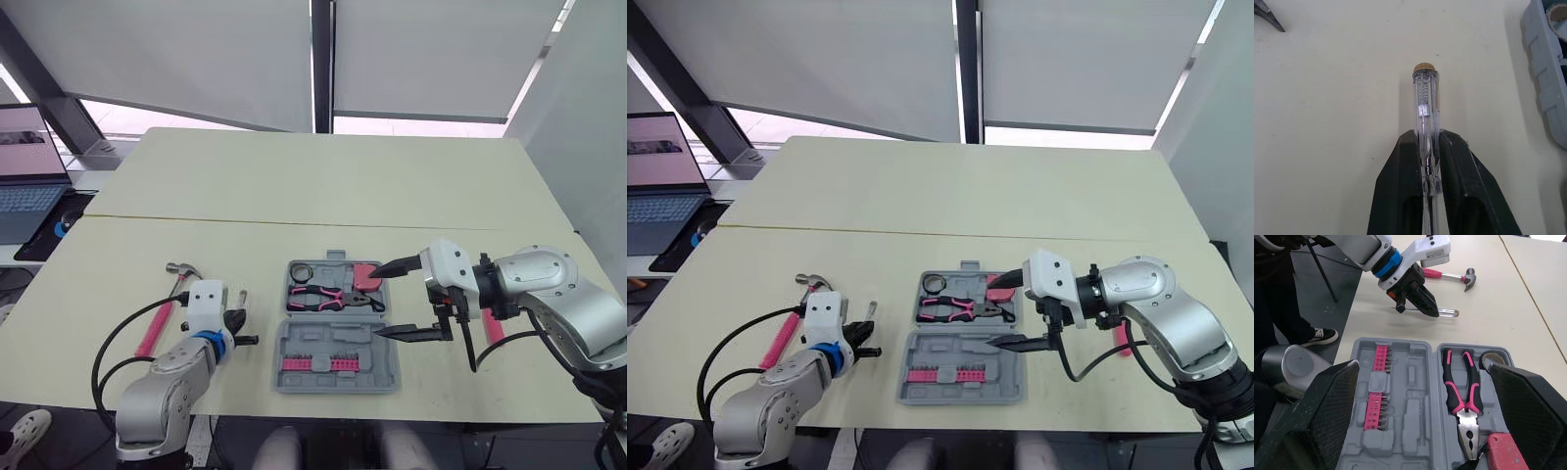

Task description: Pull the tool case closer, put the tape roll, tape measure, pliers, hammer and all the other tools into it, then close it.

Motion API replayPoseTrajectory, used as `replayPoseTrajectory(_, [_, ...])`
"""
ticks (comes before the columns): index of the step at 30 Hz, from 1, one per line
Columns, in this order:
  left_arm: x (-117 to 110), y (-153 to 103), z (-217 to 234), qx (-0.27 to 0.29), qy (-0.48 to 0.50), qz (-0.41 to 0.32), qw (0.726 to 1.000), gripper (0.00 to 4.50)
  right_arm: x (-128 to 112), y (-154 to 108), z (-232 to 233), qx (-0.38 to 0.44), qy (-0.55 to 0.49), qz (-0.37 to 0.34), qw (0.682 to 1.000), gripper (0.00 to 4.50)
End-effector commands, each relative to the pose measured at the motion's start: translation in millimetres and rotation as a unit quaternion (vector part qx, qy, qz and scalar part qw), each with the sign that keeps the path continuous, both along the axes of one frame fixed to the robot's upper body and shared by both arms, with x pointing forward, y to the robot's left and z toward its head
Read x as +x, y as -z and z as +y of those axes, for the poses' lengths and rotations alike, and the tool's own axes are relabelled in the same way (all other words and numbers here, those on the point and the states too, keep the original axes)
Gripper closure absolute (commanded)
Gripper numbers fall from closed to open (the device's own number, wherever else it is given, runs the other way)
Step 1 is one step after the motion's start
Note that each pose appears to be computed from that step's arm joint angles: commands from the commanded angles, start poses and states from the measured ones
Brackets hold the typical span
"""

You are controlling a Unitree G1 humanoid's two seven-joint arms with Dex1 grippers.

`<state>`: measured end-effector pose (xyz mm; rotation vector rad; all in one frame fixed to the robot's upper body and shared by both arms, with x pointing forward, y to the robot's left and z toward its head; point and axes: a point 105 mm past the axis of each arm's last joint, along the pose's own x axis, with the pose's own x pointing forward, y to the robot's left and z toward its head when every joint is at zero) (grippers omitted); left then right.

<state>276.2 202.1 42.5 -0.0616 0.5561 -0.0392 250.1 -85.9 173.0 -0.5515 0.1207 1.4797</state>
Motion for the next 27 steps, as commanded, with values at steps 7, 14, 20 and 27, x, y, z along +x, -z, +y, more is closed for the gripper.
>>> replayPoseTrajectory(7, [-7, 9, 3, 0.004, 0.007, 0.021, 1.0, 4.32, -5, -5, 3, -0.002, -0.01, -0.02, 1.0, 0.0])
replayPoseTrajectory(14, [-5, 7, 8, -0.007, -0.009, 0.011, 1.0, 3.97, -6, -4, 2, -0.007, -0.011, -0.016, 1.0, 0.0])
replayPoseTrajectory(20, [-10, -24, 4, -0.032, -0.01, -0.047, 0.998, 2.07, -8, -4, 0, -0.009, -0.009, -0.012, 1.0, 0.0])
replayPoseTrajectory(27, [-18, -69, 15, -0.039, 0.034, -0.133, 0.99, 0.04, -8, -5, 0, -0.003, -0.004, -0.017, 1.0, 0.0])
